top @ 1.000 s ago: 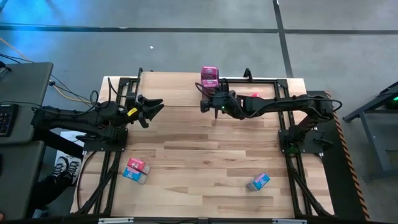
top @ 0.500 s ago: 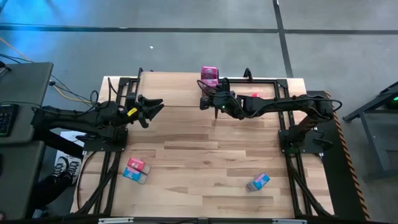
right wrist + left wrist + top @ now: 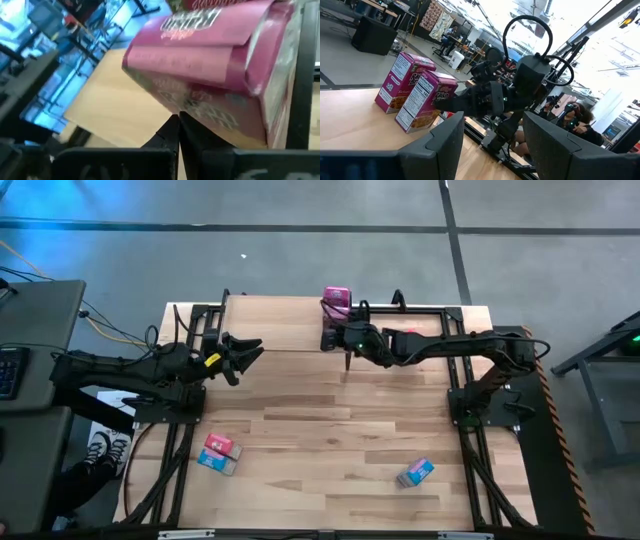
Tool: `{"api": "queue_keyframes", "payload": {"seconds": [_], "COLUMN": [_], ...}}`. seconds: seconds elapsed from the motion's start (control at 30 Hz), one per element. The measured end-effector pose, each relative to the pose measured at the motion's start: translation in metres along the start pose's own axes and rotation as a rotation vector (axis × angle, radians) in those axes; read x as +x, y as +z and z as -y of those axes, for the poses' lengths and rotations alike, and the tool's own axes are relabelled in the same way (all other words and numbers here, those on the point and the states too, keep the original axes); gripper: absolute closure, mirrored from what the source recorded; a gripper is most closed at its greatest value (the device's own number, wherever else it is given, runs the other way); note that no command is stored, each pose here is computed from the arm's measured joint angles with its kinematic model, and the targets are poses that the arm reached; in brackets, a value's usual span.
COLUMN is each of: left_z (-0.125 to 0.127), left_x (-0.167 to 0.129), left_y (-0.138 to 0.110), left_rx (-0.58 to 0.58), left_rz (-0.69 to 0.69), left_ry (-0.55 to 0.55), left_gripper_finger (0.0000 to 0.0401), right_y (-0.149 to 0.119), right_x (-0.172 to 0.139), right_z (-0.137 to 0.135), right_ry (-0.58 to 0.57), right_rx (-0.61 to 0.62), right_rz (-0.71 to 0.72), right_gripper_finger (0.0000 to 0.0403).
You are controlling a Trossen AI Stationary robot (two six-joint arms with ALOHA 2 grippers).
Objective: Stack cereal on shelf
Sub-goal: Put the purple cereal box on the shelf, then put the right blue cereal box on the shelf
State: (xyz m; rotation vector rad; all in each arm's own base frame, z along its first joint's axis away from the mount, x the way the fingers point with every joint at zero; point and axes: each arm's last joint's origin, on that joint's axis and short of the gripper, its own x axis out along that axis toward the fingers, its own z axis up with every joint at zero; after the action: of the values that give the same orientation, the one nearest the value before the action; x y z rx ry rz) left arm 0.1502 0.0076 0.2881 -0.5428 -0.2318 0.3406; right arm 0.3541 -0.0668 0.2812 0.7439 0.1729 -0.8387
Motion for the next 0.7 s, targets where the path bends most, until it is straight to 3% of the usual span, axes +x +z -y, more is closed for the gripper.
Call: {"api": "queue_keyframes", "payload": {"seconds": [0.2, 0.43, 0.57, 0.7], "left_z": [0.0, 0.001, 0.002, 0.006], "left_x": [0.0, 0.0, 0.0, -0.001], "left_y": [0.0, -0.001, -0.002, -0.002], "left_rx": [-0.002, 0.0, 0.003, 0.044], "left_rz": [0.0, -0.018, -0.057, -0.22], "left_ry": [0.0, -0.03, -0.083, -0.109], "left_gripper_finger": [0.0206, 0.0206, 0.0206, 0.0206], "right_y": [-0.005, 0.011, 0.014, 0.006], "right_x": [-0.02, -0.089, -0.123, -0.14], "right_z": [0.0, 0.007, 0.016, 0.024], "right_ry": [0.092, 0.203, 0.223, 0.246], "right_rx": [-0.225, -0.505, -0.51, -0.461], "right_rz": [-0.21, -0.37, -0.355, -0.331], "right_gripper_finger": [0.0403, 0.0403, 0.0403, 0.0403]}}
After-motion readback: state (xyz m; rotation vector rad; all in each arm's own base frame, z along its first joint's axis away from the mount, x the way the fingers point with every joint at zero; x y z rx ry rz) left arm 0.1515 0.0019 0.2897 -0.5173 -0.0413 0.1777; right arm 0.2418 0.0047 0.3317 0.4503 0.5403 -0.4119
